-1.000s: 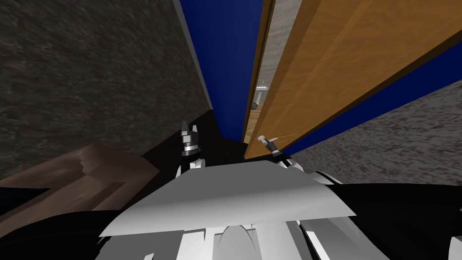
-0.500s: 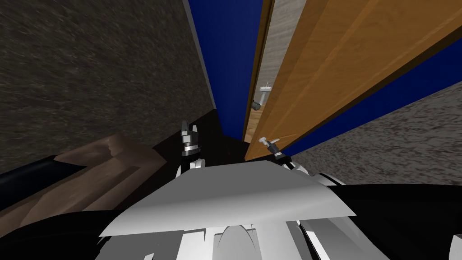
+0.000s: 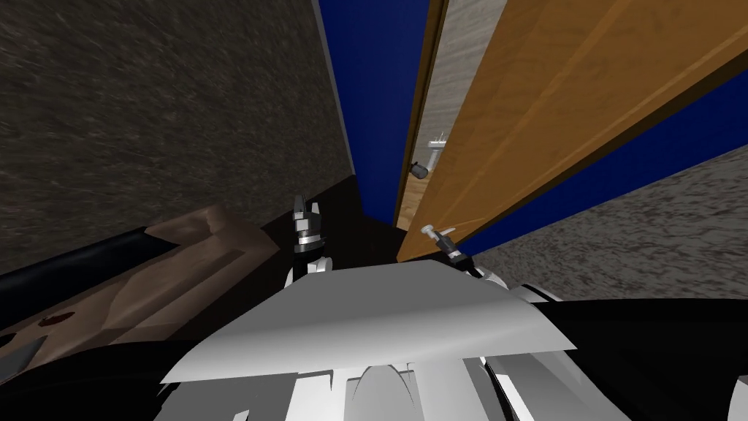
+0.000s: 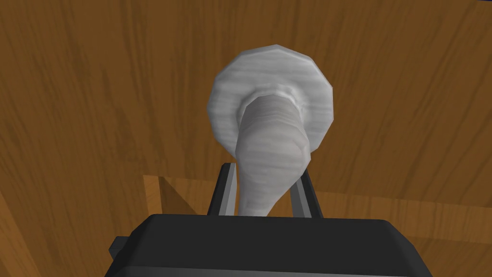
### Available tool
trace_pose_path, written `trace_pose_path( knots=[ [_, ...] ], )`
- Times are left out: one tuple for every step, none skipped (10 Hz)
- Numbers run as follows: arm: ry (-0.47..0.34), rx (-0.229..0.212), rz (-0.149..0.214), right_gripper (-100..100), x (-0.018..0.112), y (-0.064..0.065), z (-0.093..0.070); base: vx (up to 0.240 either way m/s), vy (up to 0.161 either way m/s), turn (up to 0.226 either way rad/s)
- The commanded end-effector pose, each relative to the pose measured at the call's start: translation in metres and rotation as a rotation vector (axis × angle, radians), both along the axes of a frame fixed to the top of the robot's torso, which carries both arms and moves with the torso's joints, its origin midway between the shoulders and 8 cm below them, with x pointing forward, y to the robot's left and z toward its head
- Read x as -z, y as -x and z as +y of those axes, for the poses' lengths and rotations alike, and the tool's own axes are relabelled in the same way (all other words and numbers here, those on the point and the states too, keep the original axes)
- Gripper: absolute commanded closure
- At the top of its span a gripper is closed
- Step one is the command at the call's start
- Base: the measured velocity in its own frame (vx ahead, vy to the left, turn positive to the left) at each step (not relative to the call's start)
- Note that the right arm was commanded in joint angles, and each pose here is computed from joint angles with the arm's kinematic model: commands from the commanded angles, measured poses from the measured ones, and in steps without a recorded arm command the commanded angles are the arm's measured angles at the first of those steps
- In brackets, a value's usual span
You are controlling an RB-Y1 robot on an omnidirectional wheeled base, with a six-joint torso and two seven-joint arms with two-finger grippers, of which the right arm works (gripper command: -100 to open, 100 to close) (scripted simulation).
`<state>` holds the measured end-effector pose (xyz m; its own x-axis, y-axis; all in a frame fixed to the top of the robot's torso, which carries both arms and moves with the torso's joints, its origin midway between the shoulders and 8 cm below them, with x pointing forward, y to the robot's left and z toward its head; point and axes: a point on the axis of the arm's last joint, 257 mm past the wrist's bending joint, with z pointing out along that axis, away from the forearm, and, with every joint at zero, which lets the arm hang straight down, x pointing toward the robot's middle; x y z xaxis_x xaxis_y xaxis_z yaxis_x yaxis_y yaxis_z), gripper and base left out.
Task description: Pull the door open
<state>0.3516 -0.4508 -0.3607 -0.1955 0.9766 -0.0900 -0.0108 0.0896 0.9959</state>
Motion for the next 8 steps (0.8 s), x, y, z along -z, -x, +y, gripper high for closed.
trace_pose_path(
  knots=[
    [0.009, -0.001, -0.007, 100, -0.005, 0.008, -0.008, -0.176, -0.083, 0.185],
    [0.009, -0.005, -0.008, 100, -0.005, 0.013, -0.01, -0.21, -0.079, 0.166],
    [0.01, -0.007, -0.009, 100, -0.006, 0.016, -0.011, -0.195, -0.073, 0.115],
    [0.01, -0.007, -0.009, 100, -0.006, 0.016, -0.011, -0.109, -0.043, 0.025],
    [0.01, -0.007, -0.009, 100, -0.006, 0.016, -0.011, -0.033, -0.008, -0.035],
    [0.002, -0.013, 0.001, 100, -0.001, 0.019, -0.006, -0.015, 0.001, -0.014],
    [0.002, -0.013, 0.002, 100, -0.001, 0.022, -0.007, -0.106, -0.05, 0.194],
    [0.002, -0.014, 0.002, 100, -0.001, 0.022, -0.008, -0.16, -0.07, 0.163]
  ],
)
